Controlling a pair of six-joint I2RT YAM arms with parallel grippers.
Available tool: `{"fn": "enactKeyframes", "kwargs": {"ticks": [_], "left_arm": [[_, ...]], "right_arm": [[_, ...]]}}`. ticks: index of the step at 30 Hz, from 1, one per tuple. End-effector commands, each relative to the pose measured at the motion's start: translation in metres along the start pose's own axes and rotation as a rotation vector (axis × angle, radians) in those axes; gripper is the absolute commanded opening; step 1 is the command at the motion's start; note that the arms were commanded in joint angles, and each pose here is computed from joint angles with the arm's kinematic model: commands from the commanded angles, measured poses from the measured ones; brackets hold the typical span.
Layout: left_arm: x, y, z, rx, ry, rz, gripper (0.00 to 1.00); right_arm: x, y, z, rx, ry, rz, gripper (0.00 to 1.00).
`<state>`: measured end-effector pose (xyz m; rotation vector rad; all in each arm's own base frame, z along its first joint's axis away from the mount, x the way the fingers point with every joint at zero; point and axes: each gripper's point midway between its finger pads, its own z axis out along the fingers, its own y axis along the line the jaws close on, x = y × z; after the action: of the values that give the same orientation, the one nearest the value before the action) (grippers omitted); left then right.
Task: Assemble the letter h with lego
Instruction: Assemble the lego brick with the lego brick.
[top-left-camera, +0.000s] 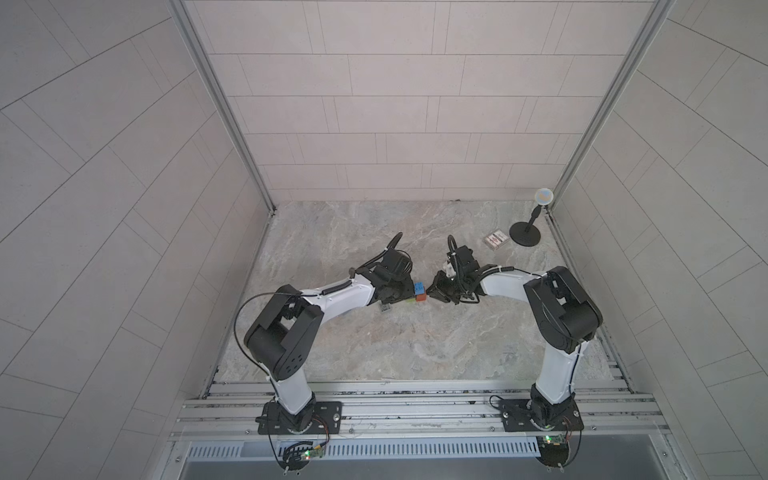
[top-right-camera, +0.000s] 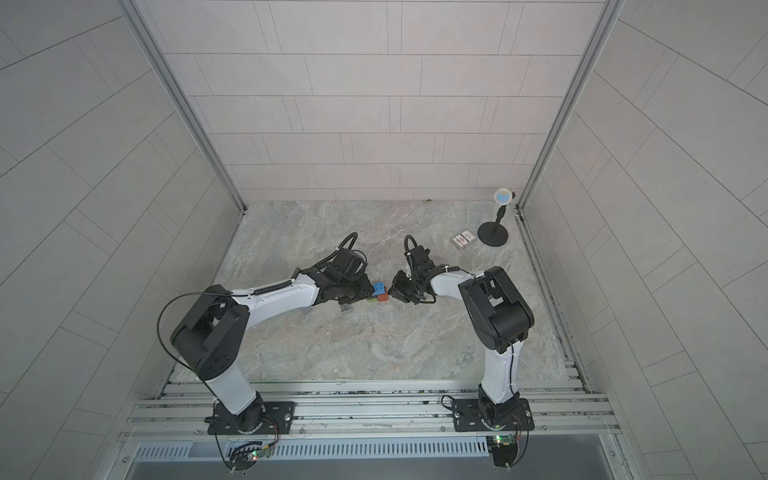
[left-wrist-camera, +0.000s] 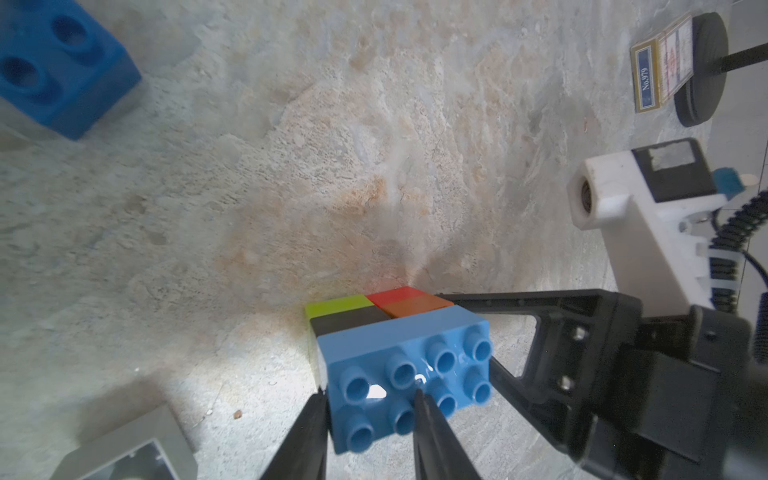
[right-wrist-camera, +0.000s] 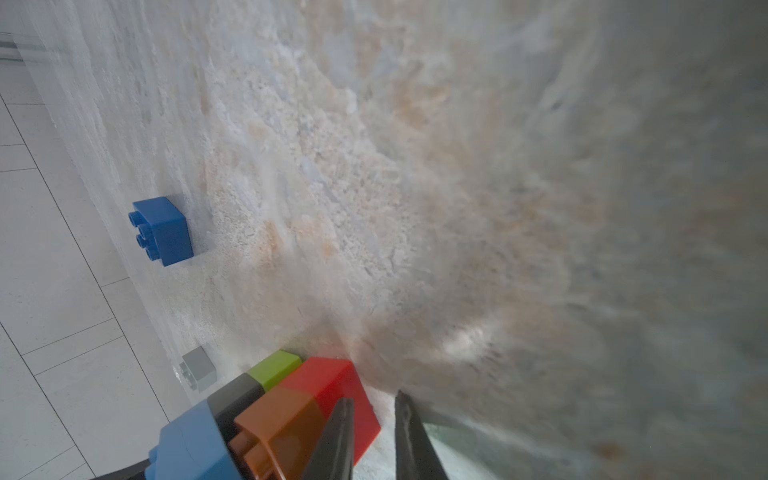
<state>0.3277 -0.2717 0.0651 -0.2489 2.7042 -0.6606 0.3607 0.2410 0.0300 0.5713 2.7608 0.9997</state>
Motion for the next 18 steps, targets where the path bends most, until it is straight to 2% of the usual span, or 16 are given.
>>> {"fn": "enactKeyframes", "kwargs": {"ticks": [1, 5, 14, 18], "left_arm": [[0.036, 0.060, 0.009, -0.238, 0.121, -0.021, 0.35], [0.034, 0.057, 0.004, -0.239, 0.124, 0.002, 0.34], [0.038, 0.059, 0.004, -0.248, 0.151, 0.021, 0.34], [0.039, 0.057, 0.009, -0.249, 0.170, 0.030, 0.34]], "right_arm": [[0.003, -0.013, -0.012, 0.074, -0.029, 0.001, 0.23], [-0.004, -0.013, -0.025, 0.098, -0.084, -0.029, 0.24], [-0.004, -0.007, -0.023, 0.072, -0.070, -0.041, 0.24], [-0.006, 0.007, -0.029, 0.020, -0.089, -0.086, 0.24]]}}
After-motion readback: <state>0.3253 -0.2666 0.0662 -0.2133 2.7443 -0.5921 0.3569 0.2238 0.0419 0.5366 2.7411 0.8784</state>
